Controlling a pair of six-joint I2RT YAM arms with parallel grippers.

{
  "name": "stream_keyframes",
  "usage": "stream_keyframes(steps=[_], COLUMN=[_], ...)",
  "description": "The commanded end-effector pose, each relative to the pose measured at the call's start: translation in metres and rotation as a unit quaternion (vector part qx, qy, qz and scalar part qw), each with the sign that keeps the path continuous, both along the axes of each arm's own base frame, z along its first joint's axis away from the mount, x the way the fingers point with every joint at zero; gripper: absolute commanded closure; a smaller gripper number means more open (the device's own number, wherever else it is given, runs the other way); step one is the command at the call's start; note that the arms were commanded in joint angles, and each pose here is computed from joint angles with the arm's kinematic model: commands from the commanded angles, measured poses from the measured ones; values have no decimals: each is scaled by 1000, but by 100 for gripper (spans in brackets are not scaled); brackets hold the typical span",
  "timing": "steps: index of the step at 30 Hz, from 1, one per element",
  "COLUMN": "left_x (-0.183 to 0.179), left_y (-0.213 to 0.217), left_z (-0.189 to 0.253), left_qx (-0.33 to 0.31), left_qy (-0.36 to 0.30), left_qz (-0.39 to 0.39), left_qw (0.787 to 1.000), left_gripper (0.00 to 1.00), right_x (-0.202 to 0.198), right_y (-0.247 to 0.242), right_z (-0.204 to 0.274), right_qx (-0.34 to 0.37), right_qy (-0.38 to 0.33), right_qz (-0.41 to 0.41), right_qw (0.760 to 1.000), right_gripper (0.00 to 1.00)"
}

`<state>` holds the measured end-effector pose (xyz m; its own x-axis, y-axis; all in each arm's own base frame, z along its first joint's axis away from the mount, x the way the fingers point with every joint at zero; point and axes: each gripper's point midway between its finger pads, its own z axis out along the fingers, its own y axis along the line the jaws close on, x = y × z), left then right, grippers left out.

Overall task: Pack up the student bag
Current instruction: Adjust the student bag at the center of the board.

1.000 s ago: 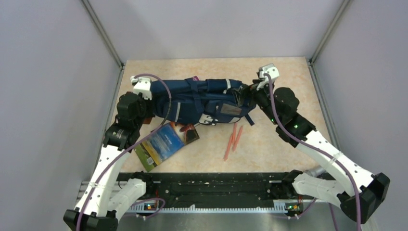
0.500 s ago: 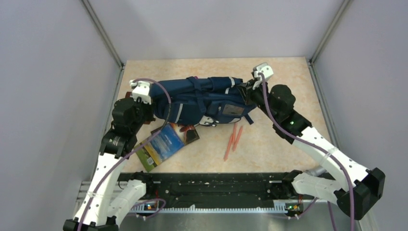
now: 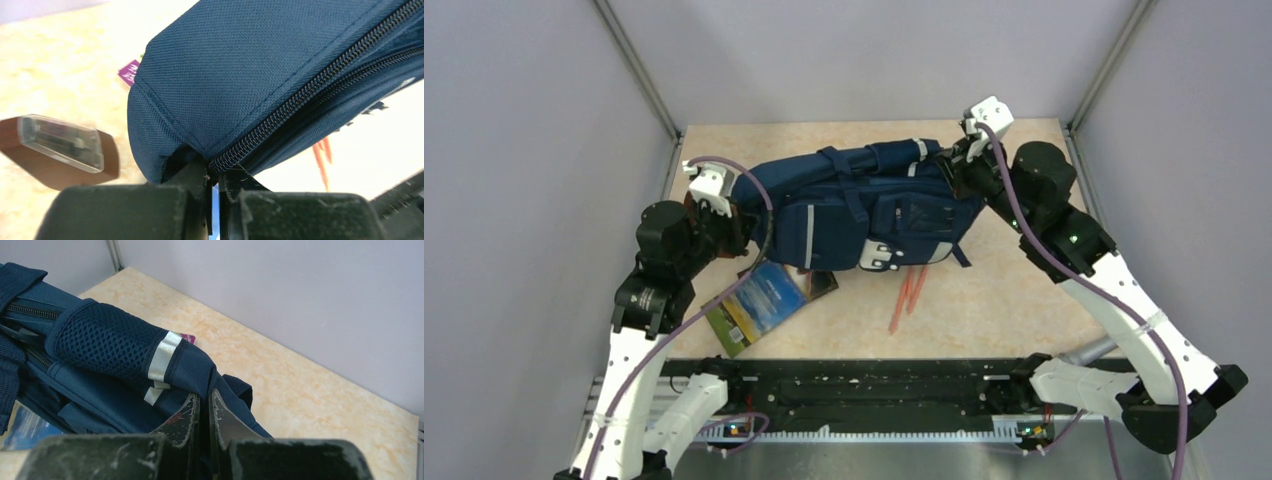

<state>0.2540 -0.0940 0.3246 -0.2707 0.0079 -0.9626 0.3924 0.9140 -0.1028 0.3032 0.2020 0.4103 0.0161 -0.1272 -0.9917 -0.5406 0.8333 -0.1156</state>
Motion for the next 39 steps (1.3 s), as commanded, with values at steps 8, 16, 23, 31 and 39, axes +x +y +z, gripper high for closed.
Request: stream_keyframes(steps=[8,16,23,31,39], left_x=[-21,23,78,126,174], left_y=[-45,-29,7,27,55], left_z=[25,8,-3,-44,-58], left_qx=[-104,-92,-28,-2,9], left_qy=[29,33,21,75,72], left_qz=[-102,-24,92,156,224], left_qw=[989,995,995,985,972], left_gripper=[100,100,100,100,98], right_x=[35,88,141,185,160], right_y=[-11,-1,5,0,-6], right_z=[1,-24,-34,-53,-90], right_qx=[-10,-55,-76,-77,-46], right_qy=[38,41,-17,-45,14], right_qz=[-86,-146,-209,-308,-293], right_qw=[995,987,975,947,955], right_gripper=[100,100,91,14,12])
